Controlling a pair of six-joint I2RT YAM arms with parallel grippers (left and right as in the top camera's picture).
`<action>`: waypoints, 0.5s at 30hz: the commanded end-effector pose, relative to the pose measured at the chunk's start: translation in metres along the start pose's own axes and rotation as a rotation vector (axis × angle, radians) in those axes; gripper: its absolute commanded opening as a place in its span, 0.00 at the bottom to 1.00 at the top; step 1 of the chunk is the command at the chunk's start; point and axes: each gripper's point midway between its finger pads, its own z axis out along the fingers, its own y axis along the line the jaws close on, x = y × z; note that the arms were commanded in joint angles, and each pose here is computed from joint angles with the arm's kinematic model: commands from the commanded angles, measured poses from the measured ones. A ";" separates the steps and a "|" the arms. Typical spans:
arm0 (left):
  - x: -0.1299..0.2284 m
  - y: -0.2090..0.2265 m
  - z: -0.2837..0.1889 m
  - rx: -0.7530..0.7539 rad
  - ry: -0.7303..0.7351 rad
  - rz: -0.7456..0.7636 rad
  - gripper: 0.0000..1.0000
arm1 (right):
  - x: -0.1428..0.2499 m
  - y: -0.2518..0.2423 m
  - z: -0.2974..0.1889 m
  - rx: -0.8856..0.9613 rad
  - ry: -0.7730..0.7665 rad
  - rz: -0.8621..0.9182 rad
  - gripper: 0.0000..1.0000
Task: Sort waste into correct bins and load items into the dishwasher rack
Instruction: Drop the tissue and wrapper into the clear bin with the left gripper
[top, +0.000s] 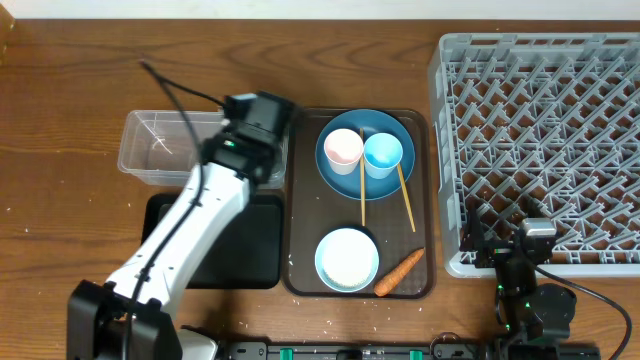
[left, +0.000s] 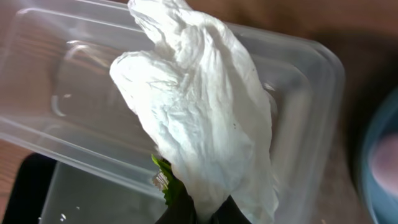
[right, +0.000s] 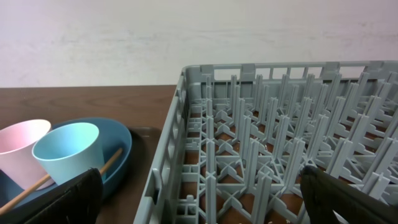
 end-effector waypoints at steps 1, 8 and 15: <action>-0.022 0.019 0.003 -0.013 -0.036 -0.111 0.07 | 0.000 -0.001 0.000 0.003 -0.001 0.002 0.99; -0.037 0.048 0.023 -0.050 -0.046 -0.229 0.07 | 0.000 -0.001 0.000 0.003 -0.001 0.002 0.99; -0.025 0.048 0.047 -0.072 0.017 -0.240 0.07 | 0.000 -0.001 0.000 0.003 -0.001 0.002 0.99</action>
